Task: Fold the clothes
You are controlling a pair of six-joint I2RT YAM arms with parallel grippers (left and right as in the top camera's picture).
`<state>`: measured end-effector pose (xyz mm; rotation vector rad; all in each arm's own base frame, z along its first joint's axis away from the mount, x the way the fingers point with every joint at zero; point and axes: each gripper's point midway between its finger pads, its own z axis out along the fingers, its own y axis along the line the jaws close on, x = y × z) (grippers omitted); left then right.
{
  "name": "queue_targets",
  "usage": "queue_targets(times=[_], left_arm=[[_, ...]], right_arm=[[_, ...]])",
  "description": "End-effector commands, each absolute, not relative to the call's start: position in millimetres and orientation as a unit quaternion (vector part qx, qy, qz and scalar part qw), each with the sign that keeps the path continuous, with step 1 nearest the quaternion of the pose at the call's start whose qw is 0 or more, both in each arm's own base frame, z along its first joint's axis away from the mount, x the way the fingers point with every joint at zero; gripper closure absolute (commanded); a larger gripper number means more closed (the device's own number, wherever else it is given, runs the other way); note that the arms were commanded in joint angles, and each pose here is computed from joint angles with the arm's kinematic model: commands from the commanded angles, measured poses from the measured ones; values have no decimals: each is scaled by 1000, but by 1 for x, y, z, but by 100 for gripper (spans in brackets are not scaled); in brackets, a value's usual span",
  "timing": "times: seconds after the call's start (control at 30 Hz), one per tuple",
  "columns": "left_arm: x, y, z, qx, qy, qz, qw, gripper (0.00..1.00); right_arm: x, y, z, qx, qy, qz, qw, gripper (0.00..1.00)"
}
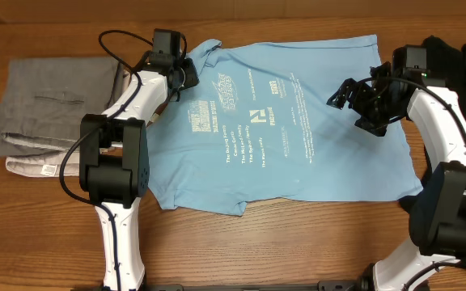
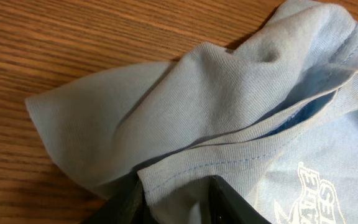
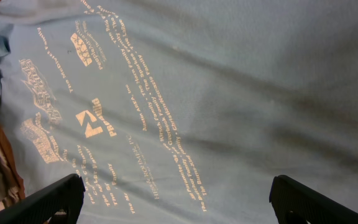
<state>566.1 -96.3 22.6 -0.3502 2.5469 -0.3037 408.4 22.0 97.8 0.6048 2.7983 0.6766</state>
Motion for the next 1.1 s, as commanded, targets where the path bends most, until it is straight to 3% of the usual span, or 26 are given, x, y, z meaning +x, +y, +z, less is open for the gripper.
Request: queue_targets(times=[0.0,0.47,0.8,1.07], left_arm=[[573,-98,46,-128,940,-114,294,63],[583,-98,59,-128,933,-121,313,65],[583,-98,59,-128,934,-121,312,96],[603,-97,86,-40,925,-90,366,96]], right_arm=[[414,21,104,203,945,234,110,0],[414,21,104,203,945,234,110,0],[414,21,104,203,945,234,110,0],[414,21,104,203,945,234,110,0]])
